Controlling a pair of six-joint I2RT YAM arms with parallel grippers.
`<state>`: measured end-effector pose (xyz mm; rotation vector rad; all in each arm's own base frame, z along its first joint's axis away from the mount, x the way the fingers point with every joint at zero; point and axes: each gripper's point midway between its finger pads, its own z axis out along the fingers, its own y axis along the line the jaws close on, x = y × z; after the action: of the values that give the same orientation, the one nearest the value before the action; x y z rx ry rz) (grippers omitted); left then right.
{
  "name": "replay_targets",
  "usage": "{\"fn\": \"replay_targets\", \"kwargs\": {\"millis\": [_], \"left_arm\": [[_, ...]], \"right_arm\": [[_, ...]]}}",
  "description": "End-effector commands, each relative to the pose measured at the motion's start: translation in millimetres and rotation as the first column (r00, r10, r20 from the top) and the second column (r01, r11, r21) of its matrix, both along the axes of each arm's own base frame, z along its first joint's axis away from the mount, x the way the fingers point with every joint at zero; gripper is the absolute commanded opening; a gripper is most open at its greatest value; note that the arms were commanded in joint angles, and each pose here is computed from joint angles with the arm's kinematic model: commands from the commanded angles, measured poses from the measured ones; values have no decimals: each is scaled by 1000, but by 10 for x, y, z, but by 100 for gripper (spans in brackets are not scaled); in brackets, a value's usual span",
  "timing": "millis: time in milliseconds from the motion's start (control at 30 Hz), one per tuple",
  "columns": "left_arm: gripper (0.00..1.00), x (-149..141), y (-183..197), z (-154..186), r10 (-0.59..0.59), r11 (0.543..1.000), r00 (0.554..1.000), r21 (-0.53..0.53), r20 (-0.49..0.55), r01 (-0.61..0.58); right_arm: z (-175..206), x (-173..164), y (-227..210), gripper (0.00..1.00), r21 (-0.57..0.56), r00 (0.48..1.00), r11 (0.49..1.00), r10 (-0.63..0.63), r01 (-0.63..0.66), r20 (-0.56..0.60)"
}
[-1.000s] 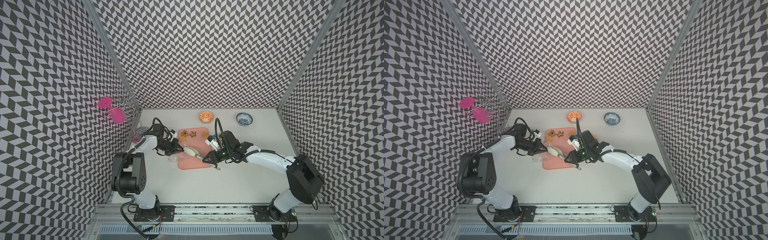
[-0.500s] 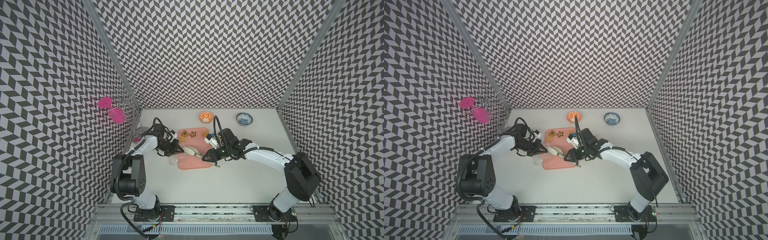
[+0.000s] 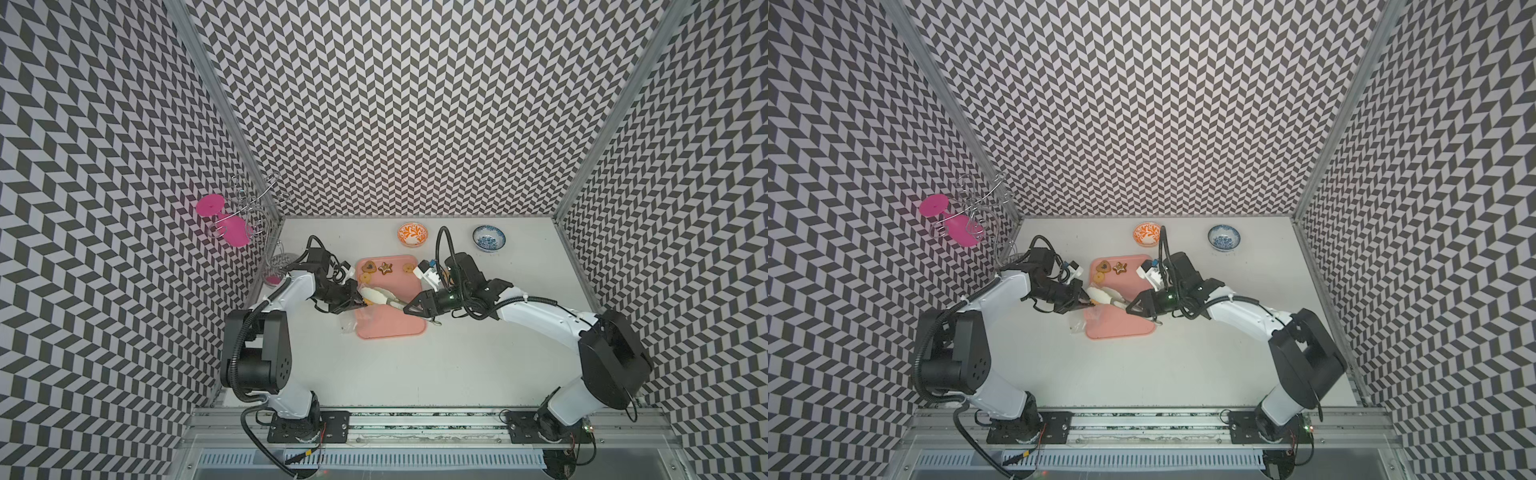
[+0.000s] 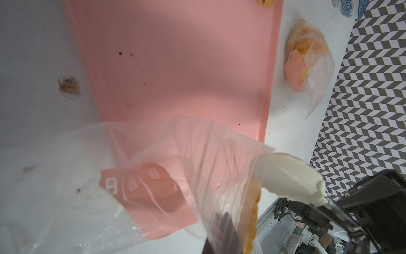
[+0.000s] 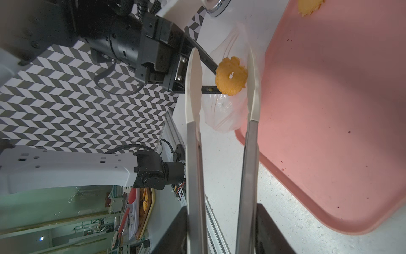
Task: Put the cookies into a resealable bag to prevent moisture
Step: Place the cookie in the ziploc bag.
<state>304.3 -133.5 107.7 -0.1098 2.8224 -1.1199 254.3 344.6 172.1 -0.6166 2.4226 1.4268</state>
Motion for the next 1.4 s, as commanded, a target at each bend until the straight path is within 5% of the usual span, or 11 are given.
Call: {"fn": "replay_targets", "kwargs": {"millis": [0,400,567,767,1000,1367], "left_arm": [[0,40,24,198,-5,1000,998,31,60,3],[0,1,6,294,0,999,997,46,75,-3],[0,21,-9,265,2,1000,998,31,71,-4],[0,21,-78,285,-6,1000,997,12,71,5],[0,-4,-141,244,-26,999,998,27,63,25],[0,0,-89,335,-43,995,996,97,76,35]], "right_arm": [[322,31,-22,44,92,998,996,-5,-1,69],[416,36,-31,39,136,998,991,0,-9,67],[104,60,-174,36,-57,993,998,16,-9,116],[4,-7,-113,35,-100,989,994,65,-52,133],[120,18,32,34,-24,989,998,67,-64,128],[-291,48,-146,33,-307,979,951,107,-49,174]]}}
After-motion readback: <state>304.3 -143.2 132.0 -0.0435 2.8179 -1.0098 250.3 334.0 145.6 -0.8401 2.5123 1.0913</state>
